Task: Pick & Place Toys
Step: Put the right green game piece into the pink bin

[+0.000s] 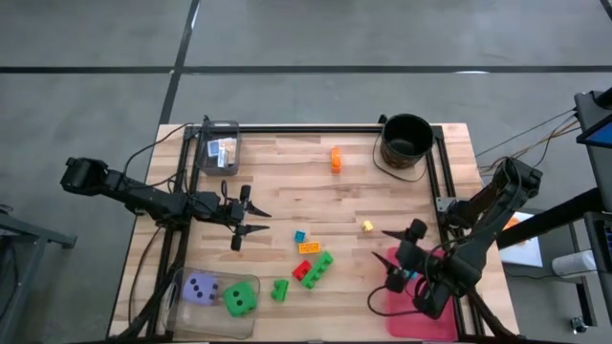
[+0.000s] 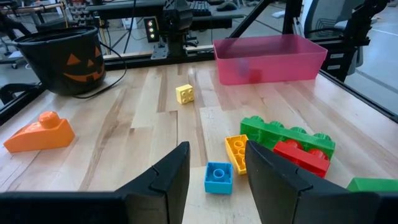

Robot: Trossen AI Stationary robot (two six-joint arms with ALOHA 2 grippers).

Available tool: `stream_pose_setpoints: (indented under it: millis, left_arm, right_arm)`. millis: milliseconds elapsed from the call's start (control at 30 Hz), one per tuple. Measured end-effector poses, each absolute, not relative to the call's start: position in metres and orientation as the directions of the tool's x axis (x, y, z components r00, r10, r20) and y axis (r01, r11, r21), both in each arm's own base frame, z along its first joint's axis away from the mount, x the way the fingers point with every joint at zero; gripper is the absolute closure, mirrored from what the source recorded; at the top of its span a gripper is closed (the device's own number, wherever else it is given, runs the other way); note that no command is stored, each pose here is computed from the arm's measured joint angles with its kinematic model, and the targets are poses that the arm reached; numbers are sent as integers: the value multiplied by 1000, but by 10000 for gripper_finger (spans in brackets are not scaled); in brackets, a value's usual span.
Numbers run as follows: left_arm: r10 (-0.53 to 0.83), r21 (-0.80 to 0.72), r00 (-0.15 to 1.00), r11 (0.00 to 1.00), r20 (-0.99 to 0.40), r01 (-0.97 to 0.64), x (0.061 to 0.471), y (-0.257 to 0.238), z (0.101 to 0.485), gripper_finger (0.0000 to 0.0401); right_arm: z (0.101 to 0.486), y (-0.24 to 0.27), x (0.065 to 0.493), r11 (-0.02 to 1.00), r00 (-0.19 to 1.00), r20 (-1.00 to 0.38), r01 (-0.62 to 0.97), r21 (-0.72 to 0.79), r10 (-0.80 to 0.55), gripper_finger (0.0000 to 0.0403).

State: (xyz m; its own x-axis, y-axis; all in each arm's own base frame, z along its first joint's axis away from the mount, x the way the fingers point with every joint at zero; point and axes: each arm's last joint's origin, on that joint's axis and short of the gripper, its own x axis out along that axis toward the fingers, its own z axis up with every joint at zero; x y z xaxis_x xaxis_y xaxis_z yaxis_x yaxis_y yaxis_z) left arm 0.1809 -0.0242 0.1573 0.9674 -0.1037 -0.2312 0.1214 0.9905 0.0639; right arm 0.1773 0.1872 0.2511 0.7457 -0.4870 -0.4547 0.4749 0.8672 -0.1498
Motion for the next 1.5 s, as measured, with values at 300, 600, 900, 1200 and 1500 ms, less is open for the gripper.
stream_pose_setpoints:
  millis: [300,600,900,1200,1500]
  left_arm:
    - [-104,64,967,991,-231,121,181,-24,157,244]
    - [-104,64,967,990,-231,122,181,-24,157,244]
    - [-104,65,967,990,-232,122,181,-24,157,244]
    - [-103,73,967,990,-233,123,181,-24,157,243]
    - [-103,77,966,989,-238,125,181,-24,157,243]
  right_arm:
    - [236,199,200,897,771,-461,402,-181,-439,109]
    - [206,200,252,975,769,-605,211,-67,-207,109]
    - [197,174,305,994,772,-629,-35,105,94,109]
    - [168,134,330,998,568,-822,-67,13,49,109]
    - [164,142,362,974,422,-906,-216,-72,26,109]
